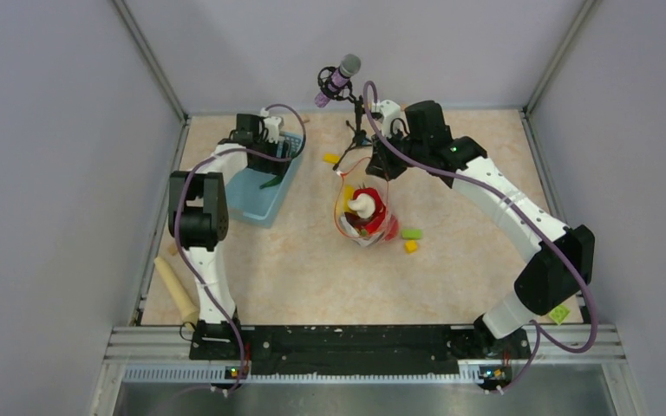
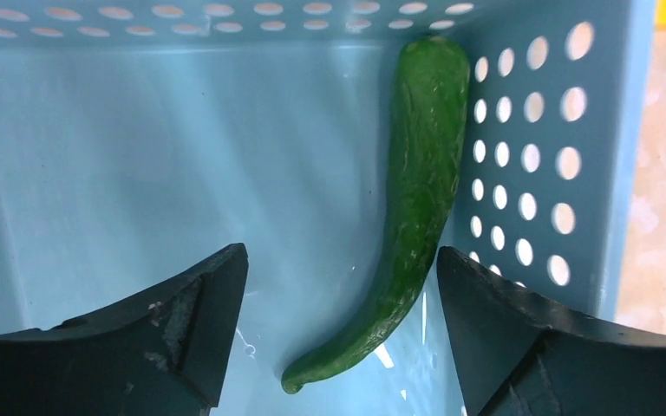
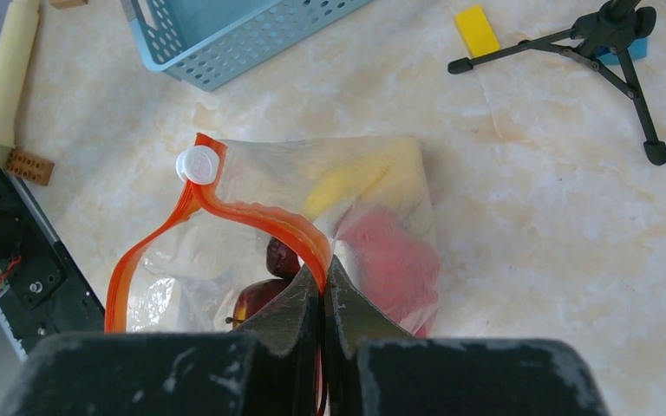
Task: Place the food in the zip-top bag and seal the zipper
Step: Pick up the fake vegetable from the bin, then place the fake vegetable in the zipper food storage bag.
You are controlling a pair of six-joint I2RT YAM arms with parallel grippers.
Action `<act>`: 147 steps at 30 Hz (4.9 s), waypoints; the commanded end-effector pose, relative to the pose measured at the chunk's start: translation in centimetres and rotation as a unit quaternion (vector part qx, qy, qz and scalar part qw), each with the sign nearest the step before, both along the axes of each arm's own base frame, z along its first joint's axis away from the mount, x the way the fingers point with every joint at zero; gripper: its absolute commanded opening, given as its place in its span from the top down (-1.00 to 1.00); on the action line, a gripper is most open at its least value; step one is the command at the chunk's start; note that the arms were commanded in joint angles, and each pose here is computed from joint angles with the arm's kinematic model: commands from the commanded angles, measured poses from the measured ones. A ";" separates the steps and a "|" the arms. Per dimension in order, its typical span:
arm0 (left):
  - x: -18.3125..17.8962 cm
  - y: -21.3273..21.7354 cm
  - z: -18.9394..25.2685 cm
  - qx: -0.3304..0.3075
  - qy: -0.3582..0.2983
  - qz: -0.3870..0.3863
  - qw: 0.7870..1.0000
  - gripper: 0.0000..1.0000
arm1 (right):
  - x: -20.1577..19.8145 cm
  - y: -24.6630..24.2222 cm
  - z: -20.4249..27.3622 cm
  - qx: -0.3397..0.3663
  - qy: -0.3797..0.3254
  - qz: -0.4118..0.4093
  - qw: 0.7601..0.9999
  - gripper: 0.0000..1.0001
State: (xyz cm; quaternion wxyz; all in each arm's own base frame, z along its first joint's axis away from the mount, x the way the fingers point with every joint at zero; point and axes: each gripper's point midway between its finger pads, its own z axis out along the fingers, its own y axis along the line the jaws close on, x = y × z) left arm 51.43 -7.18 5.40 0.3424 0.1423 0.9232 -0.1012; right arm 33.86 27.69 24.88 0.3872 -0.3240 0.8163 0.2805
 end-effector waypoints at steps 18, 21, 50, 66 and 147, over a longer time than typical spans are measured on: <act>0.8 -0.4 -1.8 0.022 0.036 -0.011 0.999 0.09 | -0.1 0.6 3.9 0.039 -0.050 0.007 0.998 1.00; 0.4 -0.7 -1.9 0.020 0.045 -0.024 0.998 0.20 | -0.2 0.6 3.8 0.038 -0.050 0.008 0.998 1.00; -3.6 -0.7 15.0 0.007 -0.141 -0.032 0.989 1.00 | 0.3 0.5 3.6 0.034 -0.050 -0.002 0.998 1.00; -26.3 -16.1 34.0 -0.303 -0.468 -0.380 0.738 1.00 | -1.8 2.1 5.1 0.099 -0.024 0.037 0.994 1.00; -28.5 -14.3 22.3 -0.201 -0.429 -0.123 0.872 -0.96 | -4.0 3.8 3.5 0.089 0.029 0.148 0.985 1.00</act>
